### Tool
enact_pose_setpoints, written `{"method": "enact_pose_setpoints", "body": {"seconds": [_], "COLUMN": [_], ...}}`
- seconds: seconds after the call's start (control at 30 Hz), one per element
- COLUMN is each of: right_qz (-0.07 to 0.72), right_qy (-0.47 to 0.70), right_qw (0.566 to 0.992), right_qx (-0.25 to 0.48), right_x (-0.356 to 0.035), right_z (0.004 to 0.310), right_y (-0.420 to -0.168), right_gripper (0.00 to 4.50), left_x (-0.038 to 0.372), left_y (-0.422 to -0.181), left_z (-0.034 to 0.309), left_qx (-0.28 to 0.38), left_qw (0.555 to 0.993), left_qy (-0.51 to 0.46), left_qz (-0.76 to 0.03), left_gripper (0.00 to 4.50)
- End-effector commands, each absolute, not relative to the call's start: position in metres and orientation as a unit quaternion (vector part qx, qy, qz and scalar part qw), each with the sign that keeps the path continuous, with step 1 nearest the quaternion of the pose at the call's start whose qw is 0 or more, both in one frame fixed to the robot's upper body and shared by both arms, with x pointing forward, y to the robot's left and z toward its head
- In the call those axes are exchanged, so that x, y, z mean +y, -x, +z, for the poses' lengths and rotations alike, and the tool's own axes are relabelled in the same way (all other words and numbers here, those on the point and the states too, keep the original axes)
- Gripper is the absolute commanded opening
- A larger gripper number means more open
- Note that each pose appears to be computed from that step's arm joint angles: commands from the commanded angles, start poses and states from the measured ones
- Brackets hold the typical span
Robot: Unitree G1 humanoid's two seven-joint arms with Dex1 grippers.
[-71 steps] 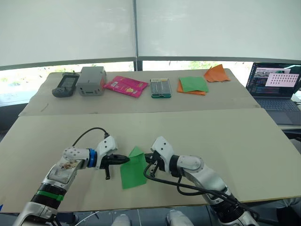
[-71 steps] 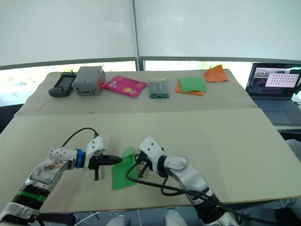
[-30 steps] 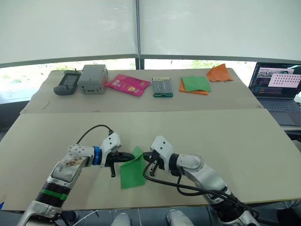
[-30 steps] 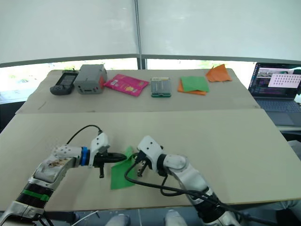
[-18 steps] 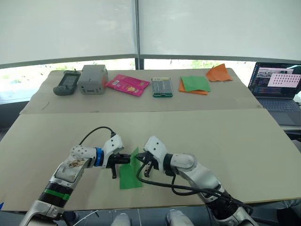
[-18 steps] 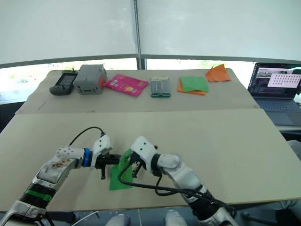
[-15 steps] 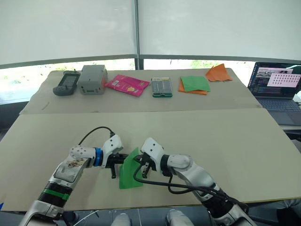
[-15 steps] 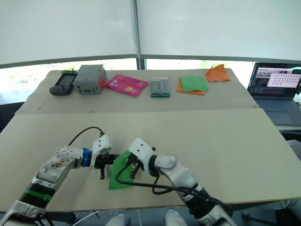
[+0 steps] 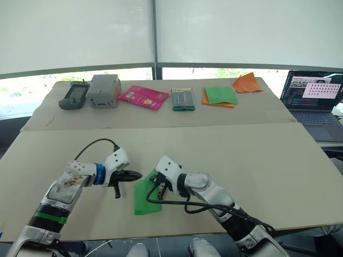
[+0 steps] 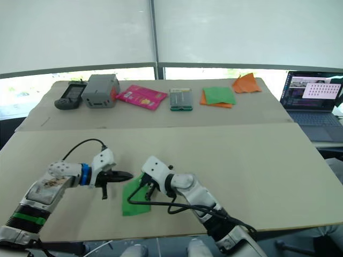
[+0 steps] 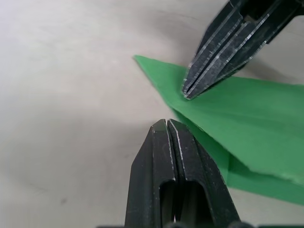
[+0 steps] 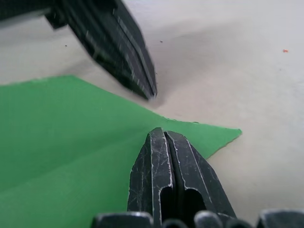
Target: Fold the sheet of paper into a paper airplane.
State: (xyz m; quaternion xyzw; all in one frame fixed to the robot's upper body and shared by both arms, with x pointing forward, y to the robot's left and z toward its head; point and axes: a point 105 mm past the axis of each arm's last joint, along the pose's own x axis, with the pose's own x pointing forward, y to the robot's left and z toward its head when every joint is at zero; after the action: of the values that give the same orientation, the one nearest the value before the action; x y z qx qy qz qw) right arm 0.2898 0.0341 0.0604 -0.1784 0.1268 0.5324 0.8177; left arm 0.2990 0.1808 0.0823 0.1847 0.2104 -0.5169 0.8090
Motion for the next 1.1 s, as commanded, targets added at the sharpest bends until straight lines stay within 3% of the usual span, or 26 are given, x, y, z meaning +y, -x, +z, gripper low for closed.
{"method": "enact_pose_setpoints", "body": {"seconds": [0.03,0.23,0.77,1.1], "right_qz": [0.541,0.538,0.524,0.535], "right_qy": [0.188,0.187,0.161,0.19], "right_qw": [0.805,0.809,0.83,0.812], "right_qx": [0.155,0.146,0.101,0.136], "right_x": [0.033,0.034,0.032,0.013], "right_z": [0.044,0.051,0.079,0.048], "right_y": [-0.285,-0.288,-0.298,-0.319], "right_gripper": [0.0,0.0,0.0,0.0], "left_x": [0.18,0.169,0.172,0.176], "left_y": [-0.291,-0.276,-0.267,-0.267], "left_z": [0.103,0.106,0.049,0.046], "left_qx": [0.183,0.193,0.23,0.231], "left_qw": [0.811,0.802,0.784,0.775], "left_qy": [-0.166,-0.105,-0.182,-0.213], "left_qz": [-0.529,-0.555,-0.547,-0.548], "left_gripper": [0.05,0.05,0.05,0.05]}}
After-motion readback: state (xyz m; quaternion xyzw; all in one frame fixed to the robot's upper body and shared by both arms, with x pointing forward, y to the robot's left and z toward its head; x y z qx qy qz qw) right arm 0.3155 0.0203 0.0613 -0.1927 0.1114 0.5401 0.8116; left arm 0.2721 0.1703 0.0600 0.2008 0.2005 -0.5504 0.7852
